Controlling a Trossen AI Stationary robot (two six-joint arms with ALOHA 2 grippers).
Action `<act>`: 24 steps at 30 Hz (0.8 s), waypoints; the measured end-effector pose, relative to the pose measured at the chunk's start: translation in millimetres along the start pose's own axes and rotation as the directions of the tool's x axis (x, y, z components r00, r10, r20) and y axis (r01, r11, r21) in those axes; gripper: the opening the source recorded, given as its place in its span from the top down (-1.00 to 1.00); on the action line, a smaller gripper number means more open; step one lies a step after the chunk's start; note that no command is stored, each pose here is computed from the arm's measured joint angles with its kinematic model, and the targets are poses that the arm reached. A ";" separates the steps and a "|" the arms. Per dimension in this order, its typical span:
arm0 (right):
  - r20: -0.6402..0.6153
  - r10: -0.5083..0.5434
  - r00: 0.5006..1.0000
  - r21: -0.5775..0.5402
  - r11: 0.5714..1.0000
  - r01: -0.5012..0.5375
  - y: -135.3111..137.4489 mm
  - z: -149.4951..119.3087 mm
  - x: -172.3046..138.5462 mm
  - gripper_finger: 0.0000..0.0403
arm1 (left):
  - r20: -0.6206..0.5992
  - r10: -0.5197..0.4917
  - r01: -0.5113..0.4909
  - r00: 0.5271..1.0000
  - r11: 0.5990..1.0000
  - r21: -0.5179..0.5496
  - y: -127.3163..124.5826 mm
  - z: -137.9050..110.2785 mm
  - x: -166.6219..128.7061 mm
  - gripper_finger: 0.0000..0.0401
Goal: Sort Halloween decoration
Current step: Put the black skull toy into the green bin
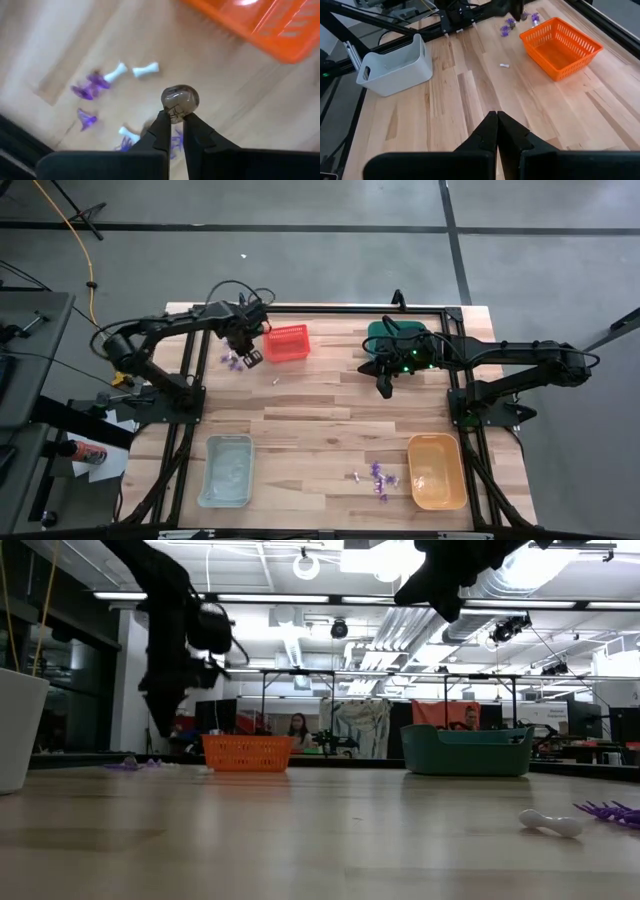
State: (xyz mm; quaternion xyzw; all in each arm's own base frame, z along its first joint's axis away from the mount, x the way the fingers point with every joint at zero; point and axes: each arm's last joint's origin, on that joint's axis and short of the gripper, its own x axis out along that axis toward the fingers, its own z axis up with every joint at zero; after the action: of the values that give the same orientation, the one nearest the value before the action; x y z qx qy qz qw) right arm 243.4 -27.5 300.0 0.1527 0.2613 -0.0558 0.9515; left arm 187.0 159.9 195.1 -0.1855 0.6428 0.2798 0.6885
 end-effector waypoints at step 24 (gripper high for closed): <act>0.065 0.017 0.998 -0.180 0.984 -0.006 1.6 6.3 -0.2 0.99 | 0.677 -0.175 0.239 0.715 0.971 -0.001 -43.6 -52.2 -126.3 1.00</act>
State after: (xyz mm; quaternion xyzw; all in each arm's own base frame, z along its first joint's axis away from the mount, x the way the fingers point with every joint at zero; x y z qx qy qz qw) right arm 246.6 -27.9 305.7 0.0658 0.2328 -0.0315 0.9698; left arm 171.3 75.5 310.1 -0.1730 0.3134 0.2768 0.8917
